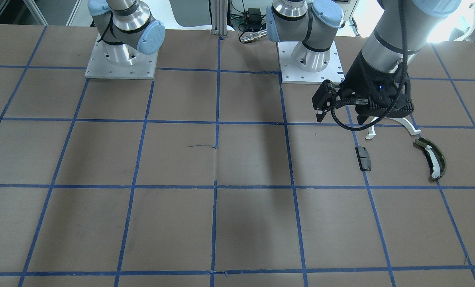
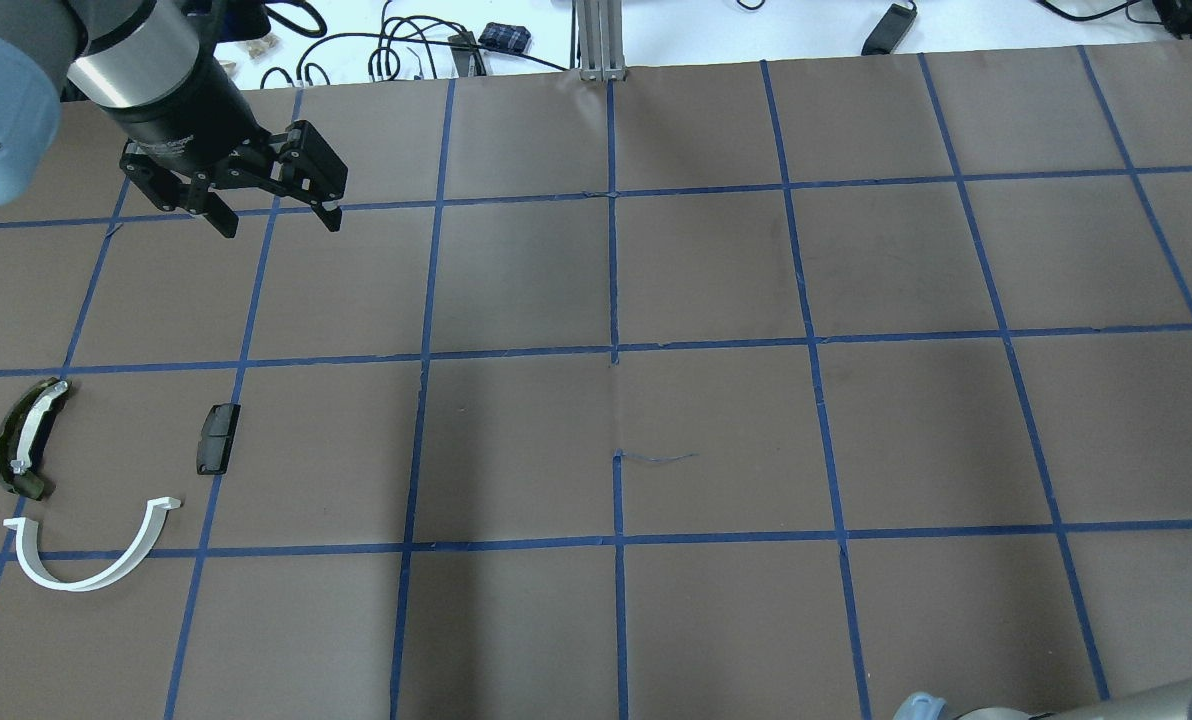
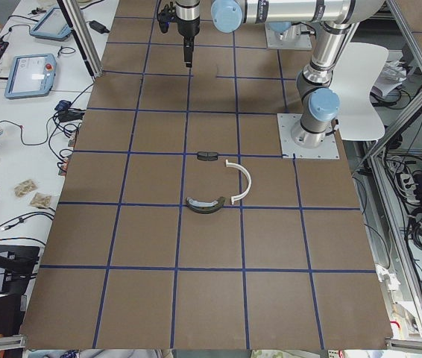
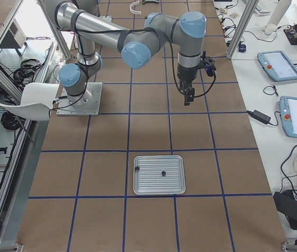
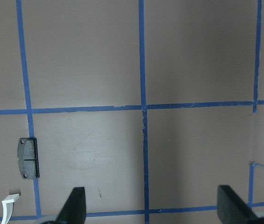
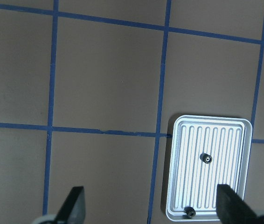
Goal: Place bearing gear from tray to pile
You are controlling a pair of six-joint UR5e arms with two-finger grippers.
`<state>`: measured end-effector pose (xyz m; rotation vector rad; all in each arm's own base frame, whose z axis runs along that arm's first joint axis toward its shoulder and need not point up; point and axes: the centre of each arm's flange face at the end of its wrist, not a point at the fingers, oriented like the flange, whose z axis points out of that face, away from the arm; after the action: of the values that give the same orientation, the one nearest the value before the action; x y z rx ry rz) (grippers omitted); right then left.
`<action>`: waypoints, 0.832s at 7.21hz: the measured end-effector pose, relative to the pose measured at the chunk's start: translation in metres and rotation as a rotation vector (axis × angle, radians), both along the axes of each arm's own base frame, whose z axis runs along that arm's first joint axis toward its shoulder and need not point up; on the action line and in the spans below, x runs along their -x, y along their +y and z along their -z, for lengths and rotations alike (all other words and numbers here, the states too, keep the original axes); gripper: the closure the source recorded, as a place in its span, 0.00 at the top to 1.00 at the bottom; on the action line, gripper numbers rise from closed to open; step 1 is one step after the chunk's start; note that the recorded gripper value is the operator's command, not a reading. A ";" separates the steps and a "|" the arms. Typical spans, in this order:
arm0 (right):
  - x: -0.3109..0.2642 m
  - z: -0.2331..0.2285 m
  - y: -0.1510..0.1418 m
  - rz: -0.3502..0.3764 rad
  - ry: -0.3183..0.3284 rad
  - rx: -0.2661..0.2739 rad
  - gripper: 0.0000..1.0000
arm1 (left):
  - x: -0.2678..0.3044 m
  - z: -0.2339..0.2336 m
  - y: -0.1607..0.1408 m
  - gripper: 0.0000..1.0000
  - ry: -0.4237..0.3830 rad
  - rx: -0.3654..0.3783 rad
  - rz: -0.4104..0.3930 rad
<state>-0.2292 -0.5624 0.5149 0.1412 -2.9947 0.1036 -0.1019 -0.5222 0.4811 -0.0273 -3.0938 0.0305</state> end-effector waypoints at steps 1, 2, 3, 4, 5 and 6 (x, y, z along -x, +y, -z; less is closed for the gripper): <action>-0.015 -0.008 0.004 0.042 -0.027 -0.002 1.00 | 0.000 0.000 0.000 1.00 0.001 0.000 -0.001; -0.051 -0.021 0.008 0.105 -0.075 -0.002 1.00 | 0.001 0.000 0.000 1.00 0.001 0.001 -0.001; -0.105 -0.033 0.008 0.162 -0.110 0.002 1.00 | 0.001 -0.001 0.000 1.00 0.001 0.001 -0.001; -0.156 -0.039 0.006 0.187 -0.124 0.004 1.00 | 0.001 -0.001 0.000 1.00 0.001 0.001 -0.001; -0.184 -0.039 0.004 0.188 -0.128 0.003 1.00 | 0.000 0.000 0.000 1.00 0.000 0.001 0.001; -0.181 -0.036 0.001 0.179 -0.119 0.000 1.00 | 0.000 -0.001 0.000 1.00 0.000 0.001 0.001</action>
<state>-0.0480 -0.5611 0.5511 -0.1378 -3.1088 0.0949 -0.1019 -0.5223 0.4817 -0.0286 -3.0938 0.0326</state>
